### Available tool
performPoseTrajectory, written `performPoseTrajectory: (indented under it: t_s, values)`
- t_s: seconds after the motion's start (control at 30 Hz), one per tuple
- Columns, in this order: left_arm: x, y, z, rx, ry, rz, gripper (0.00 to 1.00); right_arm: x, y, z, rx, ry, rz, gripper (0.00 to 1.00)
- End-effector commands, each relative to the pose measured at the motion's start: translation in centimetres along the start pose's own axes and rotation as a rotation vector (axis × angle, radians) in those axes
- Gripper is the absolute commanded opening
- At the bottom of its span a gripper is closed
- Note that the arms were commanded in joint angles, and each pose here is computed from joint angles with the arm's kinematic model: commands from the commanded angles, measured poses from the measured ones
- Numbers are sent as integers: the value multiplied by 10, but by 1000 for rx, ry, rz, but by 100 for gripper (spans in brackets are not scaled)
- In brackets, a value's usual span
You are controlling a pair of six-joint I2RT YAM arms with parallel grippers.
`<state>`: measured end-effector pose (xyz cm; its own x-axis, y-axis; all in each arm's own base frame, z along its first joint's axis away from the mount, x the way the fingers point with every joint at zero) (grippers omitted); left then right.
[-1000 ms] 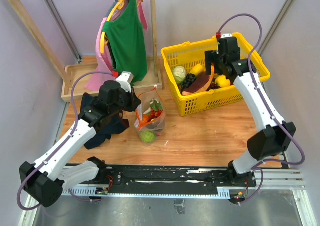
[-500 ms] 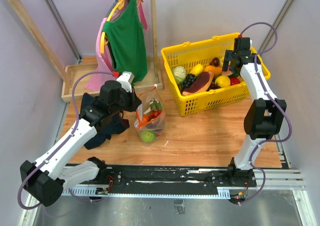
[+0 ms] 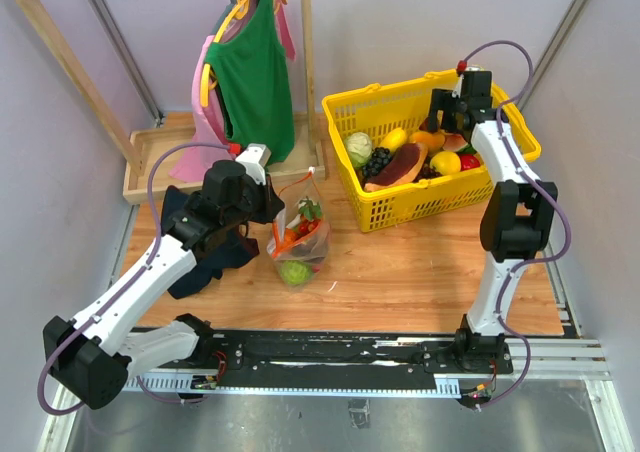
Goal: Place the food in the zip-top bag and seal the zipper
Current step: Pick up the fake fruit from the bin.
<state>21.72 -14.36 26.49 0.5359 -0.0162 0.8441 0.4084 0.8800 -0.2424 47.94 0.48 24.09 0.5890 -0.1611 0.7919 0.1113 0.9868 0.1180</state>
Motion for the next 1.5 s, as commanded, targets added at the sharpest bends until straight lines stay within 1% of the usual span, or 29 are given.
performPoseTrajectory:
  t_s: [0.0,0.2,0.33,0.57,0.7,0.73,0.9,1.0,1.03,1.13,1.3,1.47]
  values:
    - [9,0,-2,-10,-35,3,1,4,8,-35,110,-30,-17,87]
    - [8,1,-4,-6,-27,4,0,6,12,-69,136,-69,-56,83]
    - [8,2,-4,-3,-26,5,0,1,10,-87,111,-80,-72,82]
    - [8,2,-5,-6,-26,3,0,-13,6,-111,85,-72,-73,82]
    - [7,2,-5,-8,-23,3,1,-19,6,-120,93,-67,-77,81]
    - [7,2,-5,-9,-22,3,0,-20,6,-122,93,-65,-79,79]
    - [7,2,-5,-8,-24,4,0,-21,6,-126,98,-69,-75,62]
    - [7,2,-5,-9,-26,4,1,-19,7,-118,114,-71,-71,54]
    - [8,2,-4,-10,-27,3,0,-16,8,-113,121,-89,-66,51]
    - [8,1,-3,-16,-32,5,0,-11,8,-96,125,-123,-49,45]
    - [9,0,-1,-22,-42,4,0,8,10,-57,147,-182,-20,42]
    - [9,0,1,-28,-50,5,0,12,14,-24,178,-203,-10,42]
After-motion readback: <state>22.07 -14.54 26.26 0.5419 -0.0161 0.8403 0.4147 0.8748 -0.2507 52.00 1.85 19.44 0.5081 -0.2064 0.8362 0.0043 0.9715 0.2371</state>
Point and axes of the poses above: each gripper's point midway between its finger pads, its own z axis back along the fingers, its own y axis along the line the jaws close on, x = y × z, the point moved 9 cm from there along z, back along the fingers, and after that the axes turned 4 degrees about -z, right-handed, at the moved point
